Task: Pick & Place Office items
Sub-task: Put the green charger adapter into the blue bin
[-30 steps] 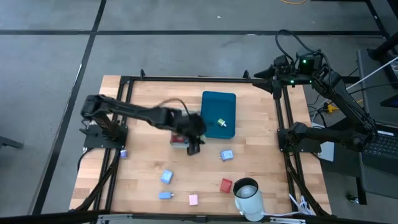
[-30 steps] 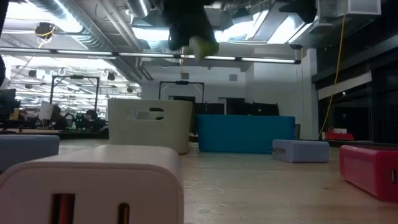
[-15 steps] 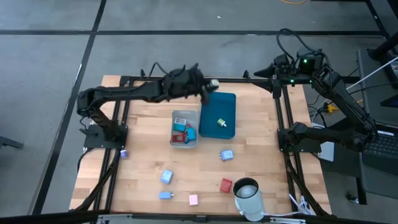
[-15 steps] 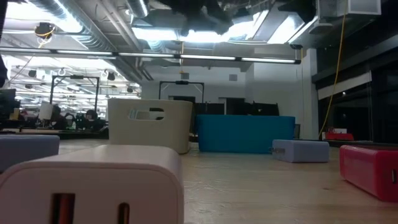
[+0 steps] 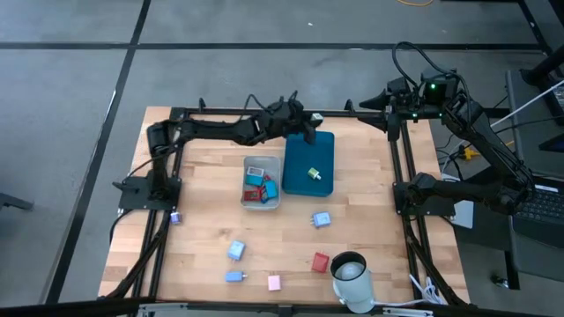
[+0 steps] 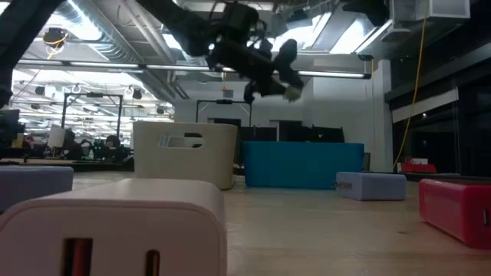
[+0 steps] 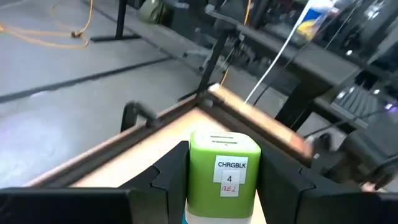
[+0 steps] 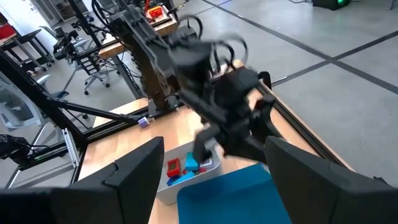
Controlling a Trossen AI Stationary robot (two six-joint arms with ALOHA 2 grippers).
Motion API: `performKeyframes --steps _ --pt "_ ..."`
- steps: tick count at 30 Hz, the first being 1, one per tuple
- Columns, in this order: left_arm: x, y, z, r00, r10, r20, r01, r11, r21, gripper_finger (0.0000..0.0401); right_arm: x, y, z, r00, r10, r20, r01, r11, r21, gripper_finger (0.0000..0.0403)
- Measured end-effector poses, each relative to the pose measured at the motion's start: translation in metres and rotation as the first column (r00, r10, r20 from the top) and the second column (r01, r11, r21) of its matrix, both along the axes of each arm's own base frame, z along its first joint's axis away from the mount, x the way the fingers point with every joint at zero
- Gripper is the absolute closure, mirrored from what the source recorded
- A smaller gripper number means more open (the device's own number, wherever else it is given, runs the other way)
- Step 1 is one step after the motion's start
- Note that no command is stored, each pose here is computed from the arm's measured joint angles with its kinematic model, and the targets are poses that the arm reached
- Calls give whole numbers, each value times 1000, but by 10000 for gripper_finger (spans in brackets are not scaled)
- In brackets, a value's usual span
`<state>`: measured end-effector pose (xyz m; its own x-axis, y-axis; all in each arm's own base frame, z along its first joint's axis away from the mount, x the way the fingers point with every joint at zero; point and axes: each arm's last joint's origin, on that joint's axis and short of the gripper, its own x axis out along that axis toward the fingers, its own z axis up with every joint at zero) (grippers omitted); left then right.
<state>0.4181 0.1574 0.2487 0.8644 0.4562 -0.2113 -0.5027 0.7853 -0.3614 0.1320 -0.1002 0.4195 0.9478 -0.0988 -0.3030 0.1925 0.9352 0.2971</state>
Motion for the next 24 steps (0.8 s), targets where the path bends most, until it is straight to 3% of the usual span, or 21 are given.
performKeyframes --steps 8,24 --pt "-1 -2 -3 998 -36 -57 37 999 23 257 0 0 0 1000 -10 0 10 1000 15 119" --pt "-1 0 0 997 -63 -51 64 997 31 257 0 0 0 1000 -9 -1 9 1000 5 119"
